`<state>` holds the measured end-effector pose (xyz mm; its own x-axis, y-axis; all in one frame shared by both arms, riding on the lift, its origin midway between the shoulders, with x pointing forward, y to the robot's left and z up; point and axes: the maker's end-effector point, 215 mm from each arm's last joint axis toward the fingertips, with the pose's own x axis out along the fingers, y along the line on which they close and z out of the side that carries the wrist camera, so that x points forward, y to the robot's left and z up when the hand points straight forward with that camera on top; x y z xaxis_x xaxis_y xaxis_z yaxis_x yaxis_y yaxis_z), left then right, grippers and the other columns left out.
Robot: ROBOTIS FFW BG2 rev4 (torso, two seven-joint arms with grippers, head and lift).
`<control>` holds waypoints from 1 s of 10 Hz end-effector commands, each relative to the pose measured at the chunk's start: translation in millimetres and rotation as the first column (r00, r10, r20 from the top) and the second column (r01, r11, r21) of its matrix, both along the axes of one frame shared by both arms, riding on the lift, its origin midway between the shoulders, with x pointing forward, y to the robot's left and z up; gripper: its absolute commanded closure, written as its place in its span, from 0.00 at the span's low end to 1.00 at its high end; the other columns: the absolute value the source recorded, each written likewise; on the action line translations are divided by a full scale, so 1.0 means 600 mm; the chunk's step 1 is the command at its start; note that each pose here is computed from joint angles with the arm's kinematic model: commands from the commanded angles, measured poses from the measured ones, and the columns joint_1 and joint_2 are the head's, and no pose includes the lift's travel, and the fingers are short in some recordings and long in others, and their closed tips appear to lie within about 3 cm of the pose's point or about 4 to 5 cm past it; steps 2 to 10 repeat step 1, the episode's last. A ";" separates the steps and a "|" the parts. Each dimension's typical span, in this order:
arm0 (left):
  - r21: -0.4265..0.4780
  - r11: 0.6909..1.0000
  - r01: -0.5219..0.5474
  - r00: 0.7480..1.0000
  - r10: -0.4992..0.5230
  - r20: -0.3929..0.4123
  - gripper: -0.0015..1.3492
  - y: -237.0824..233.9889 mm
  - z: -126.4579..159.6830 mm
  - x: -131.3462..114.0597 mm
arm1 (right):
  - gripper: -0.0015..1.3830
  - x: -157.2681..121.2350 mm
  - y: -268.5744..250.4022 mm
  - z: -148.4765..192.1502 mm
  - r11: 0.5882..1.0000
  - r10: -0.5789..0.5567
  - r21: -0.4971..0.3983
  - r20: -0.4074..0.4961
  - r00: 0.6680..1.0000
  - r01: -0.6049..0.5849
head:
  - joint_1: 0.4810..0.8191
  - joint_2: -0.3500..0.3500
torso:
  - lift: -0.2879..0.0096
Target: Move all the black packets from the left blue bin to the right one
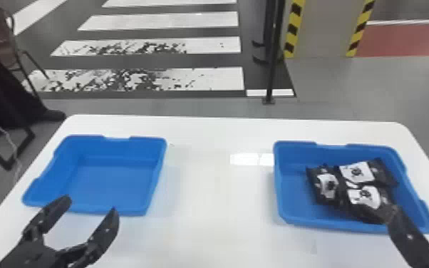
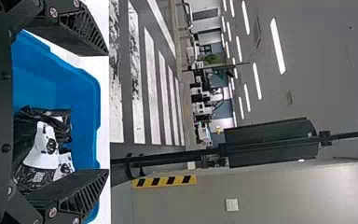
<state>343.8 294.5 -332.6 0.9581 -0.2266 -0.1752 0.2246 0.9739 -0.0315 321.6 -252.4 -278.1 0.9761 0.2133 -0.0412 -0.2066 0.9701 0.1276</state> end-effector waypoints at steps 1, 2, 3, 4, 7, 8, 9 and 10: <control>-0.003 1.000 -0.003 1.000 0.003 0.001 0.12 0.001 0.000 0.000 | 0.10 0.000 0.000 0.002 1.000 0.000 0.002 0.002 1.000 0.000 | 0.63 0.61 | 0.46; -0.003 1.000 -0.003 1.000 0.003 0.001 0.12 0.001 0.000 0.000 | 0.10 0.000 0.000 0.002 1.000 0.000 0.002 0.002 1.000 0.000 | 0.63 0.61 | 0.46; -0.003 1.000 -0.003 1.000 0.003 0.001 0.12 0.001 0.000 0.000 | 0.10 0.000 0.000 0.002 1.000 0.000 0.002 0.002 1.000 0.000 | 0.63 0.61 | 0.46; -0.003 1.000 -0.003 1.000 0.003 0.001 0.12 0.001 0.000 0.000 | 0.10 0.000 0.000 0.002 1.000 0.000 0.002 0.002 1.000 0.000 | 0.63 0.61 | 0.46; -0.003 1.000 -0.003 1.000 0.003 0.001 0.12 0.001 0.000 0.000 | 0.10 0.000 0.000 0.002 1.000 0.000 0.002 0.002 1.000 0.000 | 0.63 0.61 | 0.46; -0.003 1.000 -0.003 1.000 0.003 0.001 0.12 0.001 0.000 0.000 | 0.10 0.000 0.000 0.002 1.000 0.000 0.002 0.002 1.000 0.000 | 0.63 0.61 | 0.46; -0.003 1.000 -0.003 1.000 0.003 0.001 0.12 0.001 0.000 0.000 | 0.10 0.000 0.000 0.002 1.000 0.000 0.002 0.002 1.000 0.000 | 0.63 0.61 | 0.46; -0.003 1.000 -0.003 1.000 0.003 0.001 0.12 0.001 0.000 0.000 | 0.10 0.000 0.000 0.002 1.000 0.000 0.002 0.002 1.000 0.000 | 0.63 0.61 | 0.46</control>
